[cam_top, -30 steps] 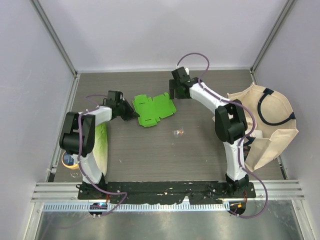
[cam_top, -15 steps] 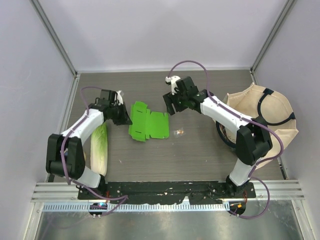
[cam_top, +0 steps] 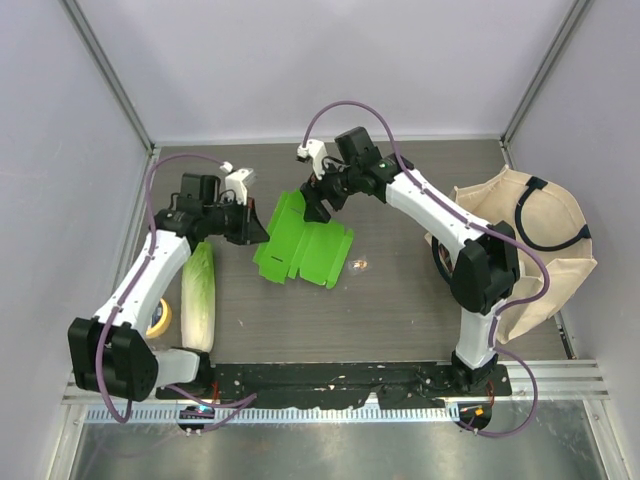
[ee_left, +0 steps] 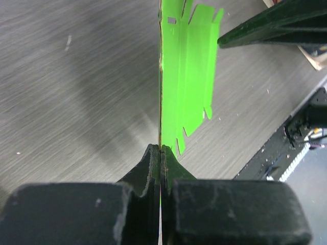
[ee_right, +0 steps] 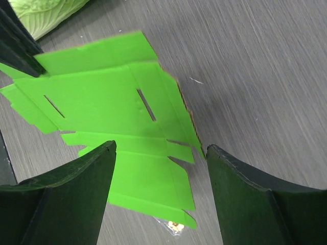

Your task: Fold the paper box

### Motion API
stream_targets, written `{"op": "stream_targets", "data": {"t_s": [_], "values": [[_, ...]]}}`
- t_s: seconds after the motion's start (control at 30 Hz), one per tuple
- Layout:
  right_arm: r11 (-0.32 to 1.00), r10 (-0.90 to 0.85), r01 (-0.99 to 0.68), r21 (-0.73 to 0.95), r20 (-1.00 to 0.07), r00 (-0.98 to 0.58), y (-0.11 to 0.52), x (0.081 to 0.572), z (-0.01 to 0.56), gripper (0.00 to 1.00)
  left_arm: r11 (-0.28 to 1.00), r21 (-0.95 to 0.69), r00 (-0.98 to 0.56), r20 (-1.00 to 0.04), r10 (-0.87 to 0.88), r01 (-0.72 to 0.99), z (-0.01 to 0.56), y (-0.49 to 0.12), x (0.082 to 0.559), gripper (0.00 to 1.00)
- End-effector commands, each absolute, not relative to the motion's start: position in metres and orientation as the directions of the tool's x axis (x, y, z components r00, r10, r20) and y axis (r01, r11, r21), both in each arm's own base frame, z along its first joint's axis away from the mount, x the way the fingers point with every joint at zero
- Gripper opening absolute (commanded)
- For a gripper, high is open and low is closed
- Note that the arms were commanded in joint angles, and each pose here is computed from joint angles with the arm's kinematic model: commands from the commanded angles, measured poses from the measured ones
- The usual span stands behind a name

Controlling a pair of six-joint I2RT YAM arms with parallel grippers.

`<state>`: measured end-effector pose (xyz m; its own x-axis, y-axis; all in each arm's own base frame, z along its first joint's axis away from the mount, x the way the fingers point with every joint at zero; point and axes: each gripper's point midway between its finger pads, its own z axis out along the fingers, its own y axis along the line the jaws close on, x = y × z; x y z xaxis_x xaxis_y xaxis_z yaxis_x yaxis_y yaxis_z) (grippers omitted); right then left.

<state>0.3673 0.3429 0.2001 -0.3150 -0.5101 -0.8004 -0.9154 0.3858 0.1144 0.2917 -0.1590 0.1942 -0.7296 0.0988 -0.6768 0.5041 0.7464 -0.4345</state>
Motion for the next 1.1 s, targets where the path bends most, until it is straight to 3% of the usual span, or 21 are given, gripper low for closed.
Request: {"op": "stream_targets", "data": {"t_s": [0.0,0.3,0.4,0.43,0.5,0.53,0.63,0.7,0.73,0.87,0.9,0.93,1.0,1.07], "values": [[0.289,-0.552,-0.956,0.060,-0.805,-0.217,0.341,0.359,0.224,0.77,0.646,-0.473,-0.724,-0.664,0.185,0.600,0.190,-0.178,0.275,0.00],[0.082,-0.529,-0.957,0.279,-0.802,-0.279,0.356,0.315,0.213,0.66,0.533,-0.489,-0.670,-0.710,0.215,0.690,0.208,-0.196,0.262,0.00],[0.021,-0.502,-0.943,0.333,-0.812,-0.298,0.359,0.300,0.217,0.55,0.523,-0.485,-0.661,-0.717,0.221,0.701,0.208,-0.197,0.257,0.00],[0.016,-0.483,-0.939,0.343,-0.820,-0.307,0.359,0.300,0.221,0.44,0.519,-0.486,-0.658,-0.720,0.218,0.703,0.210,-0.198,0.255,0.00],[0.042,-0.473,-0.931,0.363,-0.813,-0.339,0.354,0.296,0.218,0.33,0.539,-0.475,-0.657,-0.725,0.209,0.696,0.211,-0.196,0.257,0.01],[0.061,-0.444,-0.926,0.372,-0.821,-0.359,0.354,0.299,0.224,0.22,0.556,-0.485,-0.667,-0.724,0.176,0.674,0.218,-0.195,0.257,0.04],[0.107,-0.358,-0.914,0.391,-0.843,-0.402,0.342,0.305,0.234,0.09,0.623,-0.474,-0.653,-0.754,0.079,0.623,0.225,-0.186,0.269,0.38],[0.169,-0.321,-0.881,0.442,-0.821,-0.473,0.332,0.302,0.235,0.05,0.681,-0.547,-0.679,-0.727,-0.098,0.487,0.226,-0.173,0.268,0.58],[0.175,-0.281,-0.887,0.427,-0.842,-0.461,0.334,0.309,0.243,0.04,0.722,-0.528,-0.619,-0.765,-0.177,0.447,0.233,-0.163,0.283,0.65],[0.224,-0.181,-0.836,0.500,-0.822,-0.540,0.320,0.312,0.255,0.00,0.738,-0.599,-0.506,-0.762,-0.404,0.312,0.244,-0.140,0.276,0.77],[0.260,-0.141,-0.775,0.575,-0.772,-0.620,0.312,0.312,0.248,0.00,0.711,-0.637,-0.505,-0.737,-0.450,0.297,0.240,-0.140,0.267,0.77],[0.252,-0.078,-0.797,0.548,-0.810,-0.581,0.309,0.317,0.267,0.00,0.692,-0.650,-0.481,-0.737,-0.475,0.313,0.244,-0.141,0.267,0.77],[0.274,0.005,-0.720,0.637,-0.750,-0.662,0.298,0.315,0.266,0.00,0.632,-0.708,-0.514,-0.687,-0.513,0.316,0.230,-0.148,0.257,0.79],[0.230,0.084,-0.742,0.630,-0.772,-0.630,0.295,0.308,0.290,0.00,0.551,-0.724,-0.505,-0.687,-0.522,0.416,0.242,-0.161,0.252,0.80]]}}
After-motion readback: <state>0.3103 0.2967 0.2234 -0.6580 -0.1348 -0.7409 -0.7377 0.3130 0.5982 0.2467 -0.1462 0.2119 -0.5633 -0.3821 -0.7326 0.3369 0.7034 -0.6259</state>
